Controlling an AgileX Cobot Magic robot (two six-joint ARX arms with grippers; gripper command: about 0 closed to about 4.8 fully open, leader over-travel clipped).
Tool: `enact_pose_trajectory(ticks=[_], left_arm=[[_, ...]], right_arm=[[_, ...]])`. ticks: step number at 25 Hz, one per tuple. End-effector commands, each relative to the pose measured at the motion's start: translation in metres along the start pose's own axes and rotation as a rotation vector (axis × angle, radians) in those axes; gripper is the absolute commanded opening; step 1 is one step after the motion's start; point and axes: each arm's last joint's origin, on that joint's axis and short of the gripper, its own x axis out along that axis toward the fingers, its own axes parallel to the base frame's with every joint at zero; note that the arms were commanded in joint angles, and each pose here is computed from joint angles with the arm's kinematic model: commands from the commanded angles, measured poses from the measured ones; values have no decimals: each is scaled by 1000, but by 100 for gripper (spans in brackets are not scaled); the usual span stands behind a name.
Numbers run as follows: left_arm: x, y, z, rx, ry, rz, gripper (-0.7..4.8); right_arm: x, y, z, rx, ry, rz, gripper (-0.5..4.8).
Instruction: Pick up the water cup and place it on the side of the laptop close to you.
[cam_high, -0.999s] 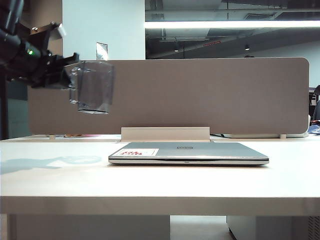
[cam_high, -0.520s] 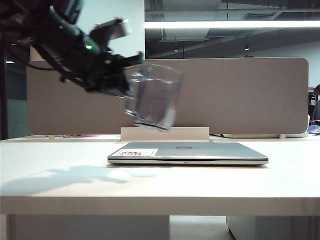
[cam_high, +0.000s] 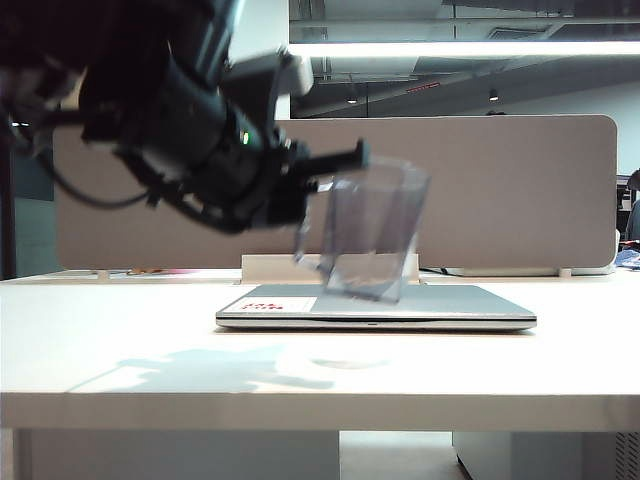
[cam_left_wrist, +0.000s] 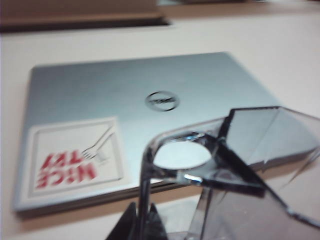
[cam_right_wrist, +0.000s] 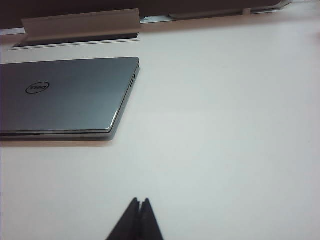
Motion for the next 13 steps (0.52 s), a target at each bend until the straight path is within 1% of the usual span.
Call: enact_pose_trajectory(ticks=[1, 4, 5, 7, 8, 13], left_arm=[[1, 0, -3, -128, -39, 111, -6], [3, 0, -6, -136, -34, 128, -6], [4, 1, -8, -154, -36, 150, -6], [4, 0, -15, -220, -45, 238, -6], [3, -1, -17, -228, -40, 239, -6], [-3, -14, -24, -215, -45, 256, -6]], right_arm=[[1, 0, -1, 1, -1, 2, -8], [1, 0, -1, 1, -1, 2, -8], [1, 0, -1, 1, -1, 2, -8], [1, 0, -1, 1, -1, 1, -8], [1, 0, -1, 1, -1, 2, -8], [1, 0, -1, 1, -1, 1, -8]])
